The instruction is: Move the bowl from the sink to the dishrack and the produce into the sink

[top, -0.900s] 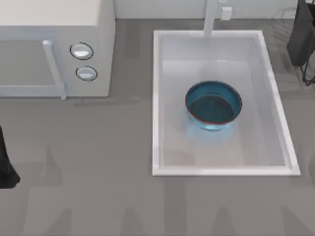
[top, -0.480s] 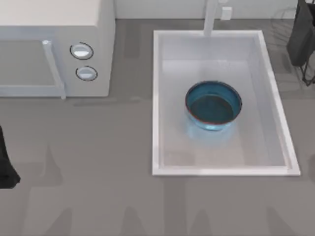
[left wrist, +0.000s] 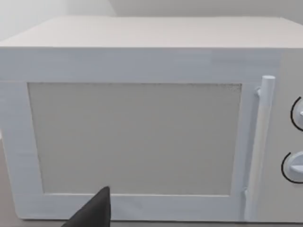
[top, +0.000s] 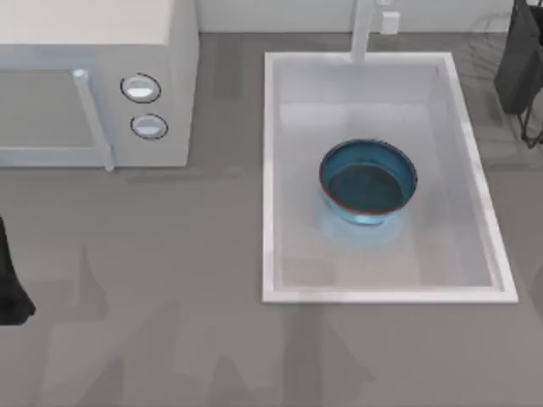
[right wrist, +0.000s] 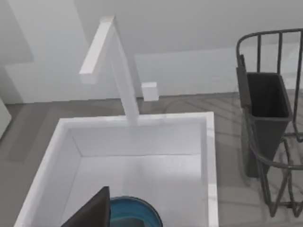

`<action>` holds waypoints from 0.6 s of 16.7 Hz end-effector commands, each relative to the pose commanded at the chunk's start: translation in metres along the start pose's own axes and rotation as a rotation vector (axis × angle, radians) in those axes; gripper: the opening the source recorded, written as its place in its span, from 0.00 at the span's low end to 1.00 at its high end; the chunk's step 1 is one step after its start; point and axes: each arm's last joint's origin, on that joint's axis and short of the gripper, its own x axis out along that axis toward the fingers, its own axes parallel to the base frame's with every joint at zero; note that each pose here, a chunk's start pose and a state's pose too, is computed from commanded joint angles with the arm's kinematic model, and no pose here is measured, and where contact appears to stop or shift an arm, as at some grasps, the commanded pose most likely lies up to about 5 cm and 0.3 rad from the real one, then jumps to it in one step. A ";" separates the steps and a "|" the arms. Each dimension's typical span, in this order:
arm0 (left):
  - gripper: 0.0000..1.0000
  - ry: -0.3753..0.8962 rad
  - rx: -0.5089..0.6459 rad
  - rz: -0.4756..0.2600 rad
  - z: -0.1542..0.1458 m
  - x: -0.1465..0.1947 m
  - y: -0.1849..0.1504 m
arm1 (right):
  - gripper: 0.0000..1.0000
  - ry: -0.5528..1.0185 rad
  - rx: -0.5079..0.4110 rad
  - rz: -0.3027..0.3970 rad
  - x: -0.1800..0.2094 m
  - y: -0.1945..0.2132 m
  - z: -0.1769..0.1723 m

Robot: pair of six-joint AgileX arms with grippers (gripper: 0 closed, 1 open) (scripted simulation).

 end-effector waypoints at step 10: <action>1.00 0.000 0.000 0.000 0.000 0.000 0.000 | 1.00 0.741 -0.140 -0.178 0.247 0.048 -0.022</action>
